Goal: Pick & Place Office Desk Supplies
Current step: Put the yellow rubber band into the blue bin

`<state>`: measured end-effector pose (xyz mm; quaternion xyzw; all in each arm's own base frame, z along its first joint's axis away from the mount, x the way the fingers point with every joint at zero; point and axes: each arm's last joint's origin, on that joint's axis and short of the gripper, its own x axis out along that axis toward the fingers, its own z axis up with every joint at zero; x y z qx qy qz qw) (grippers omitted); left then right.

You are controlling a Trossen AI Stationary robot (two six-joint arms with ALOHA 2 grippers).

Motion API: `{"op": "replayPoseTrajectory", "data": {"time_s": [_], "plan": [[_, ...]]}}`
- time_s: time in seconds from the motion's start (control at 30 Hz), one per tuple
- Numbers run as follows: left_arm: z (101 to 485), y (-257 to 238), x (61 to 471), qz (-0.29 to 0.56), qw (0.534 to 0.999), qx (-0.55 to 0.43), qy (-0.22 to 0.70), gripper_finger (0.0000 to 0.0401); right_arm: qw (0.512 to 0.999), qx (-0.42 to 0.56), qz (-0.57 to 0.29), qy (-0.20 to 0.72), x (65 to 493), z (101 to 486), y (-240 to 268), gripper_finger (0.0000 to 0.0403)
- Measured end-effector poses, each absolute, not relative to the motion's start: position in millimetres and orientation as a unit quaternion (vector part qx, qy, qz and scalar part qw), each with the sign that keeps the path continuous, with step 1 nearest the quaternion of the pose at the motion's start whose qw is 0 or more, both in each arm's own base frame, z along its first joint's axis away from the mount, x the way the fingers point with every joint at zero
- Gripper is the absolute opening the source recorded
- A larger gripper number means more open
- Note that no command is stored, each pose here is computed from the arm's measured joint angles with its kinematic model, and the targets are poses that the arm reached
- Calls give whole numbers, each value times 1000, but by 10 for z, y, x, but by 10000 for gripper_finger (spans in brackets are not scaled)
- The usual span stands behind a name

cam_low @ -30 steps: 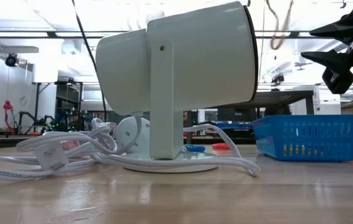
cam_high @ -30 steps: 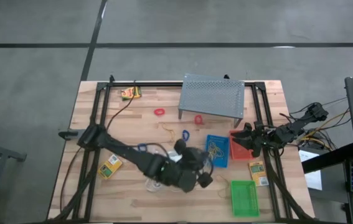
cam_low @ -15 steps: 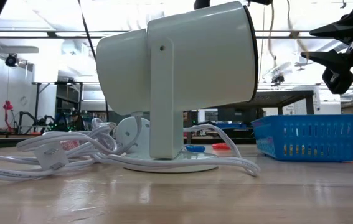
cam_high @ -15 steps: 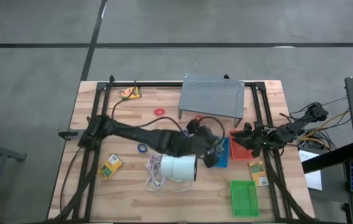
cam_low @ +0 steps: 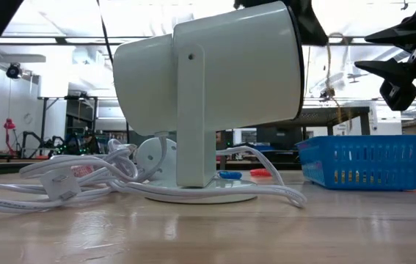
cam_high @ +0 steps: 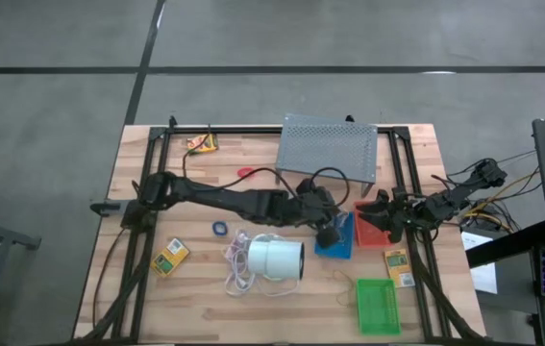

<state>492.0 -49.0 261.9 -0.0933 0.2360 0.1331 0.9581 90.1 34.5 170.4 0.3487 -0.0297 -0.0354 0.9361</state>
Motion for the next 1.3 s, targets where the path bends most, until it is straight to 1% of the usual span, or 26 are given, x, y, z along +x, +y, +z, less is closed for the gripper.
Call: {"op": "replayPoseTrajectory", "data": {"time_s": [0.17, 0.37, 0.7, 0.87, 0.97, 1.17, 1.3], "plan": [[2401, -435, 4901, 117, 957, -107, 244, 0, 936, 349, -35, -30, 901, 1704, 344, 185], [2257, -350, 4873, 112, 947, -148, 262, 0, 936, 349, -35, -30, 901, 1704, 344, 185], [2183, -171, 4838, 76, 922, -212, 314, 0, 936, 349, -36, -30, 901, 1703, 344, 185], [2169, -164, 4827, 75, 918, -216, 324, 0, 936, 349, -35, -30, 901, 1704, 344, 185], [2164, -170, 4822, 81, 912, -237, 325, 0, 936, 349, -35, -30, 901, 1703, 344, 185], [1987, -166, 4861, 84, 904, -238, 345, 1, 936, 349, -35, -30, 901, 1703, 344, 185], [1974, -165, 4863, 78, 903, -241, 348, 1, 936, 349, -36, -30, 901, 1702, 344, 185]]}}
